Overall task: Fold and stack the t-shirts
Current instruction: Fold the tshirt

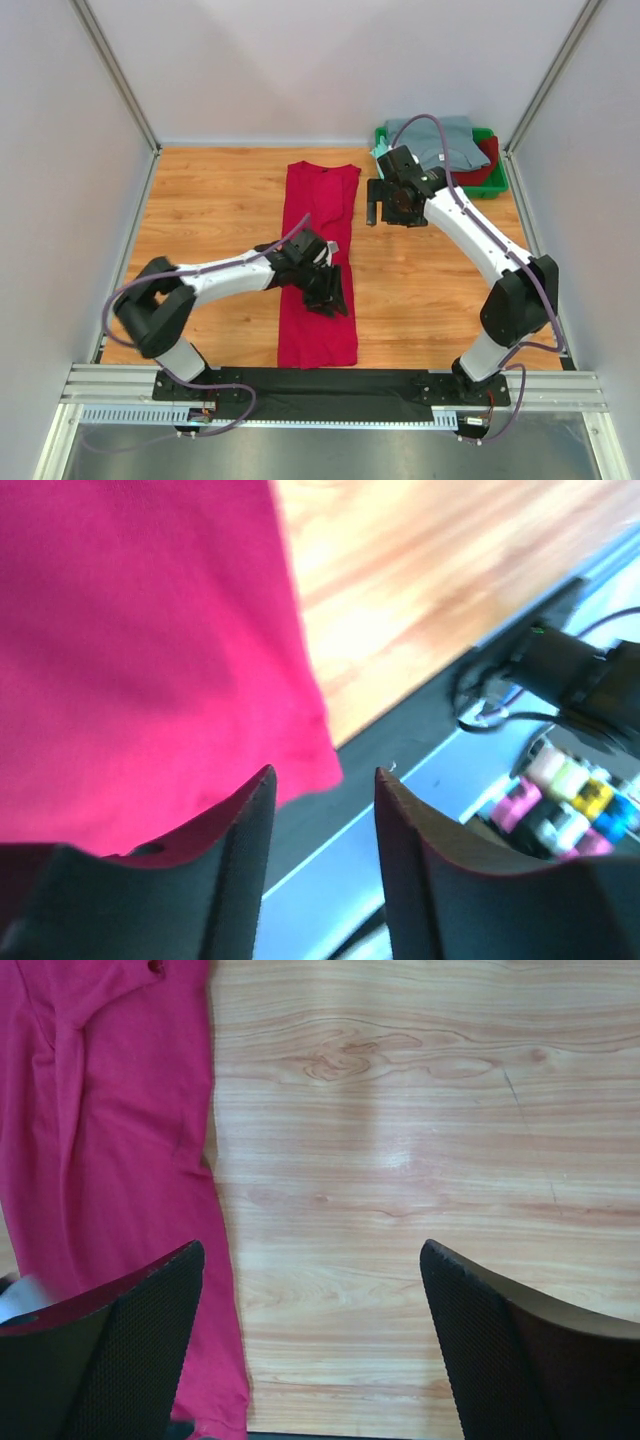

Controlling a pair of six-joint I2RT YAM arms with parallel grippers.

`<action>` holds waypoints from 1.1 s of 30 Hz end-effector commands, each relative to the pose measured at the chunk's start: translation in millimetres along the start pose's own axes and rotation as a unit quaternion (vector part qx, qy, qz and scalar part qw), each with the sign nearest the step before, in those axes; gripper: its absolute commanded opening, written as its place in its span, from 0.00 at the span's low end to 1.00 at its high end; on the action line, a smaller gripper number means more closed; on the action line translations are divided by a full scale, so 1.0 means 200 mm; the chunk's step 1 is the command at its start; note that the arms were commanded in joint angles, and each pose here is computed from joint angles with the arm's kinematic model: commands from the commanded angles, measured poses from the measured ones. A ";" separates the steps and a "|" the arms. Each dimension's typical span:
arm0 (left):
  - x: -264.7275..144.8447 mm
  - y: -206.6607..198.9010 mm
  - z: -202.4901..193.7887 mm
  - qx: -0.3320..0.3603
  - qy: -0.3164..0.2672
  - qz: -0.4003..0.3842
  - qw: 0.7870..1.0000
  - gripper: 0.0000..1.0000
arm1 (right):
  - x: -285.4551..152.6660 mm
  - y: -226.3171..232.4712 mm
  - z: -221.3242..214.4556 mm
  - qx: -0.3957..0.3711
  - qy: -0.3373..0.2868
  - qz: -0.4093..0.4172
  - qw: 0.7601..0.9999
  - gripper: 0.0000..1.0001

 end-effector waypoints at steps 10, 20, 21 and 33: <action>-0.83 0.16 -0.06 0.034 -0.227 0.054 0.972 0.57 | 0.38 0.54 0.17 -0.041 -0.010 0.038 0.998 0.87; -0.92 0.35 -0.11 -0.038 -0.263 0.049 0.963 0.58 | 0.82 0.80 0.20 -0.050 0.019 0.044 0.998 1.00; -0.90 0.37 -0.11 -0.044 -0.261 0.049 0.963 0.58 | 0.85 0.82 0.19 -0.053 0.018 0.044 0.997 1.00; -0.79 0.48 -0.09 -0.100 -0.238 0.039 0.965 0.58 | 1.17 0.85 0.40 -0.029 -0.061 0.053 0.996 0.90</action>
Point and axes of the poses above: each gripper's point midway between its finger pads, its own x axis out along the fingers, its own y axis along the line the jaws close on, z = x × y, the point moved 3 cm from there along -x, back along the fingers, and after that the axes turned 3 degrees about -x, right-handed, at the moved point
